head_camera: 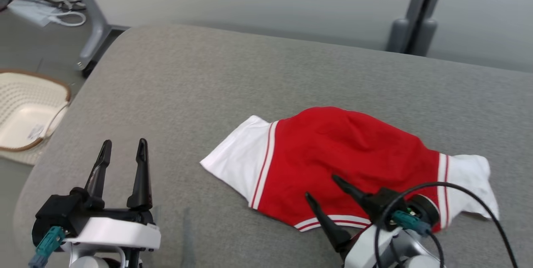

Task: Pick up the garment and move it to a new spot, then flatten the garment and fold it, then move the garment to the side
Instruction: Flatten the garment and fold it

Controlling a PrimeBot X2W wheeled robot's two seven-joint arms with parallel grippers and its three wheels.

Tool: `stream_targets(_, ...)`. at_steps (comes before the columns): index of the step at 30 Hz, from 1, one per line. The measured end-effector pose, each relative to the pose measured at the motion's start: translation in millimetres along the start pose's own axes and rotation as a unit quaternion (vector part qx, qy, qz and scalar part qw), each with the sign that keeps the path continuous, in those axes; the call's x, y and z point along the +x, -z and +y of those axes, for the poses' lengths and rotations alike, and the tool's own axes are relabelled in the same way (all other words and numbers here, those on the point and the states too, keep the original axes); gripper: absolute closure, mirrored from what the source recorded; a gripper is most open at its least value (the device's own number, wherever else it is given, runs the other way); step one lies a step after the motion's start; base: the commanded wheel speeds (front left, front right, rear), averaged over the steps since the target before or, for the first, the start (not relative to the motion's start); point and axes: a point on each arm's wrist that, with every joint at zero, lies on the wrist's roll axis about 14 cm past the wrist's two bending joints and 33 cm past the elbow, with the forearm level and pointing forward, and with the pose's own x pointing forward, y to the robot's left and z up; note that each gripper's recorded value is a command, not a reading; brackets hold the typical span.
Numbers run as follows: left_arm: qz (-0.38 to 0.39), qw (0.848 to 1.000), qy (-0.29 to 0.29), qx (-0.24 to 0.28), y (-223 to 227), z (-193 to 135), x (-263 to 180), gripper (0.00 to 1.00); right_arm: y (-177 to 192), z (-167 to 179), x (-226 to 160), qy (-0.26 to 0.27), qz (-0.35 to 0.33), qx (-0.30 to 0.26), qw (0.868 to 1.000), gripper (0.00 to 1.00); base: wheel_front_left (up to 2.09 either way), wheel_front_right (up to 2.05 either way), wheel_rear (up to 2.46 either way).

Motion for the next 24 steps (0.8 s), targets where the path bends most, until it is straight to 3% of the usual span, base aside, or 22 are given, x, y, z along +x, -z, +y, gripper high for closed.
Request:
stream_targets(10,-0.011,0.999,-0.033,0.007,-5,19,-2,0.00,65,53,33,-0.121,0.107,-0.014,0.987,0.00,0.00,0.00,0.00)
stream_targets(19,-0.015,0.999,-0.040,0.011,-5,24,0,0.00,111,49,36,-0.131,0.186,-0.031,0.973,0.00,0.00,0.00,0.00)
stream_targets(21,-0.014,0.999,-0.037,0.010,-4,21,3,0.00,115,46,40,-0.130,0.197,-0.033,0.971,0.87,0.00,0.00,0.00)
stream_targets(22,-0.014,0.999,-0.035,0.009,-3,20,5,0.00,115,45,42,-0.130,0.197,-0.034,0.971,1.00,0.00,0.00,0.00)
stream_targets(24,-0.015,0.999,-0.031,0.009,-3,17,8,0.00,114,43,46,-0.129,0.194,-0.033,0.972,1.00,0.00,0.00,0.00)
